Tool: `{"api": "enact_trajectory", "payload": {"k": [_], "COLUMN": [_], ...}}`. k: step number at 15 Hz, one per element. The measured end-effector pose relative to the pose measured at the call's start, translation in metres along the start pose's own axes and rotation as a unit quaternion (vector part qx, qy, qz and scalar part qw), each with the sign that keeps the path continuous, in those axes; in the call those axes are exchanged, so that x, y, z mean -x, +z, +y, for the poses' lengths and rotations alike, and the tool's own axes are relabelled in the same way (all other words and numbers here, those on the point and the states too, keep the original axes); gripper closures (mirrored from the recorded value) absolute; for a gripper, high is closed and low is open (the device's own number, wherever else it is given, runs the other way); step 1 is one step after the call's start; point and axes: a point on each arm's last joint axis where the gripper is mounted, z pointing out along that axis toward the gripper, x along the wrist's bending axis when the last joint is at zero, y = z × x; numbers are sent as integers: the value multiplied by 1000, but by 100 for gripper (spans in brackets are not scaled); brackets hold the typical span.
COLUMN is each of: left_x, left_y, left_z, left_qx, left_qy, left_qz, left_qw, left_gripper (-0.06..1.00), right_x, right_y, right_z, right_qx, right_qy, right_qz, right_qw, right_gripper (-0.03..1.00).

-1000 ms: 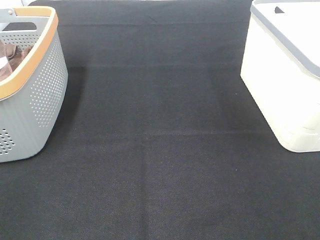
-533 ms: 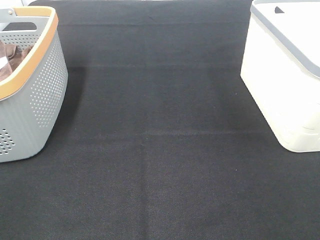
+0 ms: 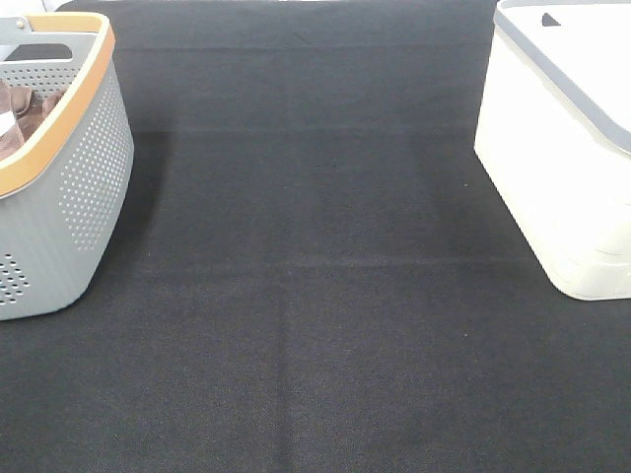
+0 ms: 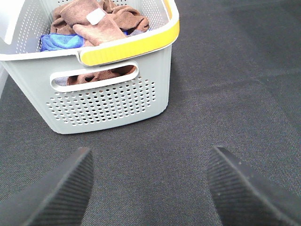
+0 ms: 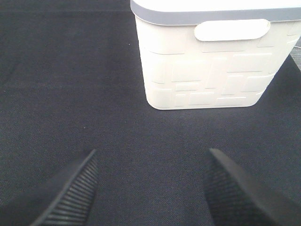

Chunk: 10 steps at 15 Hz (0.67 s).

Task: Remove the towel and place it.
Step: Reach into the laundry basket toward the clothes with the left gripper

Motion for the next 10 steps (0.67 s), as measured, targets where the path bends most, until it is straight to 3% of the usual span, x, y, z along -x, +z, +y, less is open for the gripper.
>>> {"api": "enact_trajectory", "payload": {"k": [10], "left_x": [0], "left_y": [0], "left_z": [0], "left_qx": [0], "left_qy": [0], "left_qz": [0], "left_qw": [1000], "left_gripper": [28], "right_x": [0], "right_y": [0], "right_z": [0], "right_qx": [0], "right_qy": [0], "right_qz": [0], "right_qw": [1000], "right_gripper": [35]}}
